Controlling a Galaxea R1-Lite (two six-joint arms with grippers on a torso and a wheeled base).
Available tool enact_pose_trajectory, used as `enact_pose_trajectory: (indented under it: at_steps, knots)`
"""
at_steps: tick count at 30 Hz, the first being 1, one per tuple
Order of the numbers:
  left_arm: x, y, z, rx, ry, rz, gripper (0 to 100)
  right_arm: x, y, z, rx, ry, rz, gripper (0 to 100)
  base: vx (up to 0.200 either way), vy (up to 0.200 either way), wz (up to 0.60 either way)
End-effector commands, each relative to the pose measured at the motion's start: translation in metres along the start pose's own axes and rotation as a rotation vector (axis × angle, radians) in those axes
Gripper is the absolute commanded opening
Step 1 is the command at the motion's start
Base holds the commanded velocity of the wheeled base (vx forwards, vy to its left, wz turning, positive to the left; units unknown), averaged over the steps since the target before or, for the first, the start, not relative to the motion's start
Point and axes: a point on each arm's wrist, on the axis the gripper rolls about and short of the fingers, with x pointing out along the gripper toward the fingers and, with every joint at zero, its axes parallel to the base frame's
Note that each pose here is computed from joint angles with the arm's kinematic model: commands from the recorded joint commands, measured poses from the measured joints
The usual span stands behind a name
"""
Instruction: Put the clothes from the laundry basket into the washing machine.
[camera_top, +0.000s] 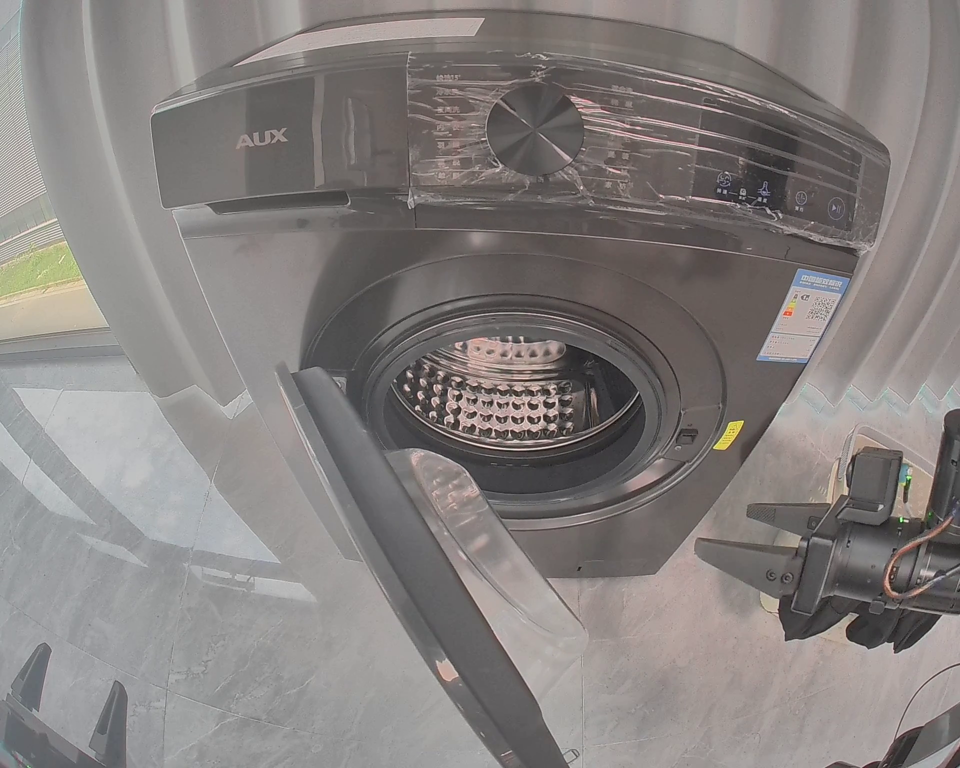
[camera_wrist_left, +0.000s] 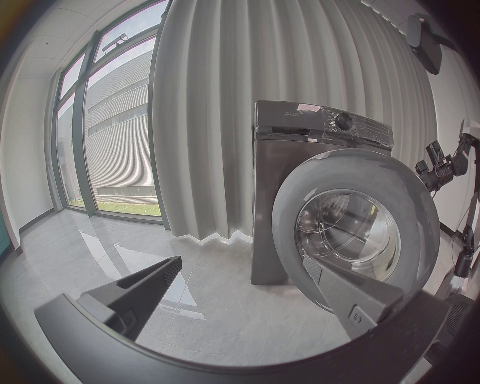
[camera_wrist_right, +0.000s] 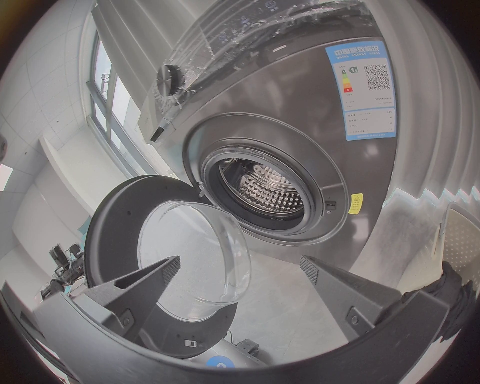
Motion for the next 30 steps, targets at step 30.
enact_pose_trajectory:
  at_steps: [30]
  knots:
    - [0.000, 0.000, -0.005, 0.000, 0.004, 0.002, 100, 0.126, -0.009, -0.035, 0.005, 0.226, -0.087, 100, -0.033, 0.000, 0.00]
